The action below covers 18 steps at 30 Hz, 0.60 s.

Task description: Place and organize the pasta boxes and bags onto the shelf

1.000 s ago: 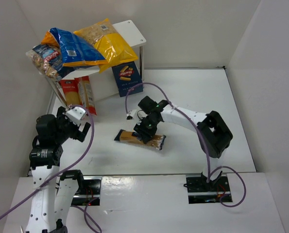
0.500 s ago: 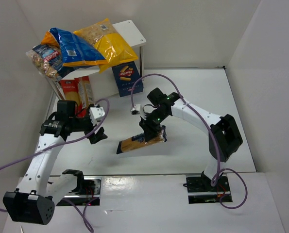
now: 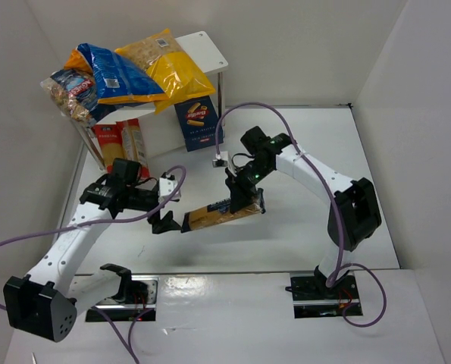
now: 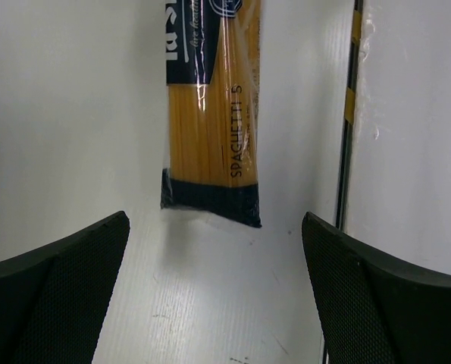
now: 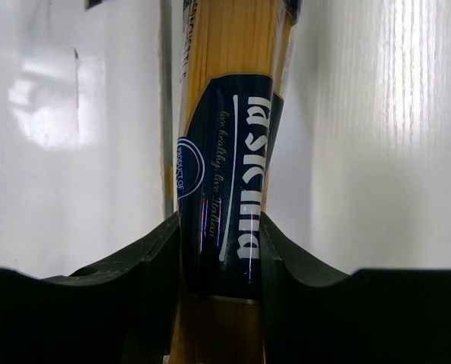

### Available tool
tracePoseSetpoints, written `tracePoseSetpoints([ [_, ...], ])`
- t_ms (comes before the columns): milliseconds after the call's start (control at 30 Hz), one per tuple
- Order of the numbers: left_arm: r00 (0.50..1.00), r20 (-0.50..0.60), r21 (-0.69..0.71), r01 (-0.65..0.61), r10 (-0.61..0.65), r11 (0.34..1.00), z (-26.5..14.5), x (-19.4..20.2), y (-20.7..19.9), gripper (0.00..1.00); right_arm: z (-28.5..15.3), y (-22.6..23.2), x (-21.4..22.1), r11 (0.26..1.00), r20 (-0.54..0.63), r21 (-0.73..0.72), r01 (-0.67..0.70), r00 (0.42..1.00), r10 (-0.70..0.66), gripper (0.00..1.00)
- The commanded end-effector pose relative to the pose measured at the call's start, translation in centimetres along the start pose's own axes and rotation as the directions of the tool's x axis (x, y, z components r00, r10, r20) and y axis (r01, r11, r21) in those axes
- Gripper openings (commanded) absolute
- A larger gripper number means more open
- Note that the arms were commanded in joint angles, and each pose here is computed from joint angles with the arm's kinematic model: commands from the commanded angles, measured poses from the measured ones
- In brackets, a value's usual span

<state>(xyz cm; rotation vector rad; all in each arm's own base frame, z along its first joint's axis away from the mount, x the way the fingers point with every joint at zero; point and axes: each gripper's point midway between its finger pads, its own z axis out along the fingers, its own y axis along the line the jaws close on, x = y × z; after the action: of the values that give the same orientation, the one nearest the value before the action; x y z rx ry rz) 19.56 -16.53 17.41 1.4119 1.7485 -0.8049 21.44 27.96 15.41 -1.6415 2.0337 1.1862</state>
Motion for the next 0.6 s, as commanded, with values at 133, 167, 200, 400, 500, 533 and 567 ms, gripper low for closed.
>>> tracePoseSetpoints([
  [133,0.995,0.071,0.035,-0.066,0.063,0.997,1.6,-1.5,-0.3,1.0,-3.0,4.9,-6.4,0.978,0.188,-0.132,0.161,0.973,-0.135,0.0],
  [167,0.997,0.054,0.035,-0.055,0.053,0.998,1.9,-1.2,-0.1,1.0,-3.0,4.9,-6.2,0.977,0.178,-0.142,0.159,0.975,-0.132,0.0],
  [200,0.998,0.044,0.037,-0.057,0.055,0.998,2.3,-1.0,0.1,1.0,-2.9,5.0,-6.3,0.975,0.182,-0.156,0.158,0.975,-0.129,0.0],
  [400,0.998,0.037,-0.02,-0.044,0.045,0.999,3.2,-1.0,1.6,1.0,-3.3,5.5,-7.3,0.967,0.206,-0.182,0.18,0.968,-0.142,0.0],
  [500,0.998,0.056,-0.023,-0.037,0.038,0.999,3.2,-1.5,1.8,1.0,-3.5,5.6,-7.7,0.964,0.214,-0.188,0.189,0.965,-0.148,0.0],
  [533,0.997,0.062,-0.017,-0.038,0.039,0.999,3.4,-1.6,1.9,1.0,-3.6,5.6,-8.0,0.963,0.218,-0.184,0.197,0.963,-0.155,0.0],
  [567,0.997,0.067,-0.021,-0.045,0.046,0.999,3.3,-1.9,2.0,1.0,-3.6,5.6,-8.0,0.963,0.218,-0.184,0.197,0.963,-0.155,0.0],
])
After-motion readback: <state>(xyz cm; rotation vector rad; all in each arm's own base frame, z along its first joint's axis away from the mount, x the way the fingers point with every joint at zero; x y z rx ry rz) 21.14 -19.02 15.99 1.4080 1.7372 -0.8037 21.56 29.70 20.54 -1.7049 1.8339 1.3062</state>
